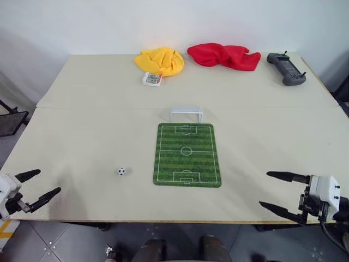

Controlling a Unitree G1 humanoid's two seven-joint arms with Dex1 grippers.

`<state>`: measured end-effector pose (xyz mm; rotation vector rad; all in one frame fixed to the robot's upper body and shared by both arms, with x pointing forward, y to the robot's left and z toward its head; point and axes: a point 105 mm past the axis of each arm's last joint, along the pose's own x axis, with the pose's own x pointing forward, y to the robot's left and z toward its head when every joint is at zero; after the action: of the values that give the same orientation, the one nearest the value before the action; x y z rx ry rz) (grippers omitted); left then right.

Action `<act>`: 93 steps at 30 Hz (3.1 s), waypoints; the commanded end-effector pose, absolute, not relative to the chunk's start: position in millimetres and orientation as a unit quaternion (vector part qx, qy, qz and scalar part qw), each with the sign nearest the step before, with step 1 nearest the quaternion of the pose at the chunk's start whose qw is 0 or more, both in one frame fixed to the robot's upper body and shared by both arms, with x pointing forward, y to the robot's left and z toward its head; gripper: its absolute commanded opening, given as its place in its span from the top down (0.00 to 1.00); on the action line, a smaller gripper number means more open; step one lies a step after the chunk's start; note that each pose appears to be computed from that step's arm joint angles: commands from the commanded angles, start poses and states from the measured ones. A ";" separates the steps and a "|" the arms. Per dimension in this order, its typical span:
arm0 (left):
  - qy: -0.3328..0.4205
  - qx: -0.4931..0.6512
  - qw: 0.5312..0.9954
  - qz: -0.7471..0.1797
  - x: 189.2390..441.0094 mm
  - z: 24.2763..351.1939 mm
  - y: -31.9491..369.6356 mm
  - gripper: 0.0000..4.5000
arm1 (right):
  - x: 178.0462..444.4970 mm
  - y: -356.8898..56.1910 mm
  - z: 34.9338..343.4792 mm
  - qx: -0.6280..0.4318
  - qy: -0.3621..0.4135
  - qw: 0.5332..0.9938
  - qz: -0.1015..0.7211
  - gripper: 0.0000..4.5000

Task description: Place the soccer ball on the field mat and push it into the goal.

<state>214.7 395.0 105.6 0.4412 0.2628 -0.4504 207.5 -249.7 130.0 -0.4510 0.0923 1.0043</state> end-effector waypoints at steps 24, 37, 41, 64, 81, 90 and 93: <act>0.057 0.139 0.879 -0.453 286.6 128.5 258.5 0.00 | 205.1 -204.7 153.5 -0.130 -0.120 0.830 0.530 0.00; 0.073 0.140 0.857 -0.491 303.5 100.1 228.6 0.00 | 209.1 -192.0 159.3 -0.133 -0.129 0.842 0.507 0.00; 0.064 0.146 0.857 -0.490 308.0 96.5 226.3 0.13 | 207.1 -190.4 157.0 -0.134 -0.125 0.846 0.500 0.00; 0.044 0.199 0.688 -0.696 301.5 157.1 77.5 0.81 | 180.1 -237.3 143.8 -0.185 -0.027 0.814 0.550 0.00; 0.045 0.262 0.677 -0.686 297.6 118.4 20.1 0.81 | 173.1 -253.2 136.6 -0.190 -0.042 0.841 0.505 0.00; 0.058 0.254 0.673 -0.692 298.7 112.9 20.3 0.81 | 180.3 -250.4 133.0 -0.183 -0.052 0.849 0.494 0.00; 0.047 0.252 0.688 -0.678 304.6 114.5 17.4 0.64 | 179.7 -249.9 131.0 -0.181 -0.051 0.851 0.490 0.00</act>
<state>301.4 21.5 107.9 0.5537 0.1514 -1.5335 180.2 -251.3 127.8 -0.3726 -0.0801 1.0390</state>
